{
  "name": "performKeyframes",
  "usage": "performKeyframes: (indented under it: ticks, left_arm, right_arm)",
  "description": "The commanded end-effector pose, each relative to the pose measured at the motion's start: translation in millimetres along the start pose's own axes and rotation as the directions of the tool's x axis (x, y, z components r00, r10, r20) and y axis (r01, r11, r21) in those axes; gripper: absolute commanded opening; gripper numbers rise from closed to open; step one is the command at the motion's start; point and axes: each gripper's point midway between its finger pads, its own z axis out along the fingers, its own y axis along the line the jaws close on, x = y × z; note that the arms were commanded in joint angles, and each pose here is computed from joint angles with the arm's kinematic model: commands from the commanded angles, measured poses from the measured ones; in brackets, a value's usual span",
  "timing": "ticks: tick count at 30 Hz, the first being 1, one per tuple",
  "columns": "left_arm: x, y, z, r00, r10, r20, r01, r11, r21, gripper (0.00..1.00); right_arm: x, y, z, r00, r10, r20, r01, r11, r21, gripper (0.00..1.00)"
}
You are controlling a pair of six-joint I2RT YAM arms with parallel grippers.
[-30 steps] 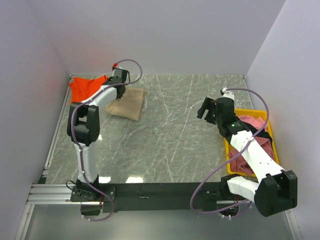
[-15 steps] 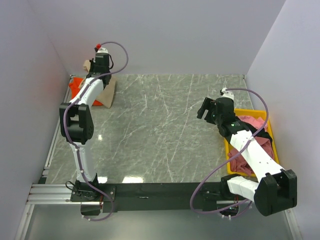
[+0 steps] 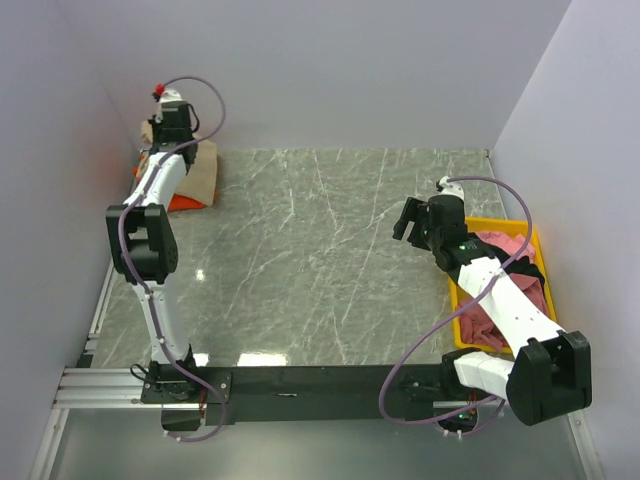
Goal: Fold and stack the t-shirts
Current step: Neatly place the folded tshirt to the corner, then reset both grippers
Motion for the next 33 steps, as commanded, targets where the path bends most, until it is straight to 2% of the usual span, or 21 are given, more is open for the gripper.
performKeyframes:
  ticks: [1,5,6,7,8,9,10,11,13,16,19,22,25,27,28,29,30,31,32,33]
  left_arm:
    - [-22,35,22,0.974,-0.219,0.061,0.223,0.972,-0.072,0.01]
    - [13,37,43,0.973,-0.231,-0.006,0.229,0.966,-0.121,0.01]
    - [18,44,43,0.972,-0.234,-0.015,0.228,0.958,-0.176,0.02]
    - [23,46,45,0.970,-0.241,-0.026,0.231,0.952,-0.201,0.14]
    - [33,44,48,0.970,-0.239,-0.047,0.224,0.950,-0.217,0.50]
    - [34,43,49,0.968,-0.245,-0.053,0.229,0.949,-0.216,0.77]
    - [39,43,49,0.968,-0.237,-0.076,0.217,0.953,-0.214,0.95]
    - [40,39,47,0.966,-0.242,-0.086,0.221,0.954,-0.204,0.99]
    - [38,39,43,0.958,-0.268,-0.103,0.246,0.951,-0.189,0.99]
    - [15,47,28,0.936,-0.345,-0.071,0.329,0.928,-0.174,0.99]
    - [-23,57,-4,0.900,-0.434,-0.032,0.430,0.898,-0.092,0.99]
    - [-33,50,-29,0.866,-0.497,-0.056,0.498,0.867,-0.003,0.99]
    - [-56,46,-78,0.835,-0.550,-0.036,0.550,0.829,0.102,0.99]
    - [-42,37,-95,0.839,-0.541,-0.051,0.544,0.833,0.099,0.99]
    - [-42,21,-114,0.845,-0.531,-0.058,0.534,0.836,0.129,0.99]
    - [-46,23,-131,0.838,-0.543,-0.050,0.544,0.827,0.142,0.99]
    - [-24,13,-141,0.843,-0.529,-0.093,0.537,0.832,0.135,0.99]
    - [-18,-6,-161,0.847,-0.519,-0.116,0.532,0.827,0.180,0.99]
    - [-21,-6,-183,0.832,-0.543,-0.116,0.555,0.803,0.219,0.99]
    - [13,-22,-191,0.835,-0.523,-0.173,0.551,0.804,0.225,0.99]
  right_arm:
    - [-18,3,-4,0.999,-0.005,0.046,0.005,1.000,-0.008,0.88]
    - [-17,2,-2,0.999,-0.010,0.035,0.010,1.000,0.003,0.88]
    - [-17,2,-2,0.999,-0.010,0.031,0.010,1.000,0.003,0.88]
    - [-16,2,-1,1.000,-0.012,0.029,0.012,1.000,0.004,0.88]
    - [-18,2,-1,1.000,-0.011,0.029,0.011,1.000,0.004,0.88]
    - [-18,3,-1,1.000,-0.011,0.028,0.011,1.000,0.003,0.88]
    - [-17,4,-1,1.000,-0.012,0.023,0.012,1.000,-0.007,0.88]
    - [-17,5,-1,1.000,-0.010,0.021,0.010,1.000,-0.006,0.88]
    - [-17,6,-2,1.000,-0.009,0.018,0.010,1.000,-0.015,0.88]
    - [-19,7,-3,1.000,-0.006,0.022,0.006,1.000,-0.017,0.88]
    - [-22,8,-6,1.000,0.002,0.030,-0.001,1.000,-0.021,0.88]
    - [-23,9,-8,0.999,0.014,0.038,-0.013,1.000,-0.025,0.89]
    - [-20,11,-8,0.999,0.024,0.030,-0.023,0.999,-0.035,0.89]
    - [-19,12,-8,0.999,0.029,0.026,-0.028,0.999,-0.042,0.89]
    - [-20,13,-9,0.999,0.031,0.030,-0.029,0.998,-0.046,0.89]
    - [-20,13,-10,0.999,0.038,0.033,-0.036,0.998,-0.050,0.88]
    - [-20,14,-10,0.998,0.049,0.036,-0.047,0.997,-0.054,0.89]
    - [-21,16,-11,0.998,0.058,0.036,-0.056,0.996,-0.063,0.89]
    - [-24,20,-11,0.996,0.074,0.043,-0.070,0.994,-0.081,0.89]
    - [-25,22,-11,0.996,0.077,0.043,-0.073,0.993,-0.092,0.89]
